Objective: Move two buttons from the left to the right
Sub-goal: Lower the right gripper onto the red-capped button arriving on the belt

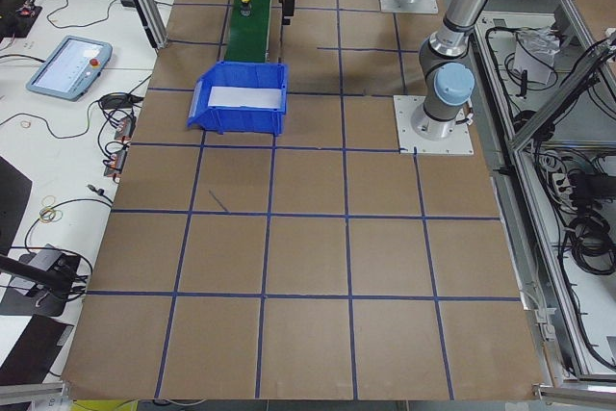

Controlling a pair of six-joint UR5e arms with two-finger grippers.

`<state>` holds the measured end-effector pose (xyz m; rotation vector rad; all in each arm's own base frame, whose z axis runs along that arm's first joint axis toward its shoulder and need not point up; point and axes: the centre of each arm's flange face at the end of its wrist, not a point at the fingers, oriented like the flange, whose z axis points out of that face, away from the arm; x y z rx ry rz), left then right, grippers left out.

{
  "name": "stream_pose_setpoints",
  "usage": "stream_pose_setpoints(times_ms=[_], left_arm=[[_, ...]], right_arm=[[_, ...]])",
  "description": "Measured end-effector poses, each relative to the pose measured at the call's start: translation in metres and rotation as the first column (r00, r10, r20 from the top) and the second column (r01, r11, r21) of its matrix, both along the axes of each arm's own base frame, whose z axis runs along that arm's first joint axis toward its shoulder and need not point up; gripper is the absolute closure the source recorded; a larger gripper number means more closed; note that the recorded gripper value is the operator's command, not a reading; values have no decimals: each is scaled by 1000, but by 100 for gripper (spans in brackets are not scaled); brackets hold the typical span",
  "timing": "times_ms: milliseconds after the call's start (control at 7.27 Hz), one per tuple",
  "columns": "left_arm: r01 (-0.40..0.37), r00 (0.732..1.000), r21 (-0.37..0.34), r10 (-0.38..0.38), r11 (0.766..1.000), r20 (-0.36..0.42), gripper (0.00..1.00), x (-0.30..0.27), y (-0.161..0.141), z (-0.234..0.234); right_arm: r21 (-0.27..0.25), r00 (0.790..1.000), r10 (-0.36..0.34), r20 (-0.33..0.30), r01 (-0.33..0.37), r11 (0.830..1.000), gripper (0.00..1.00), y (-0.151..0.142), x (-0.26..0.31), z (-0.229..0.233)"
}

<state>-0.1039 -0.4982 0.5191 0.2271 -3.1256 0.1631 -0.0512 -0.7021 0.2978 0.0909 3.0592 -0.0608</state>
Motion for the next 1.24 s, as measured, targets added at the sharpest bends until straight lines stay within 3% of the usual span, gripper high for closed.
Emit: stream_pose_setpoints(times_ms=[1238], left_arm=[[11,1000,3,-11,1000,-5,0,0,-2,-2]], right_arm=[[13,1000,-10,25,10,1000,2,3,4,-7]])
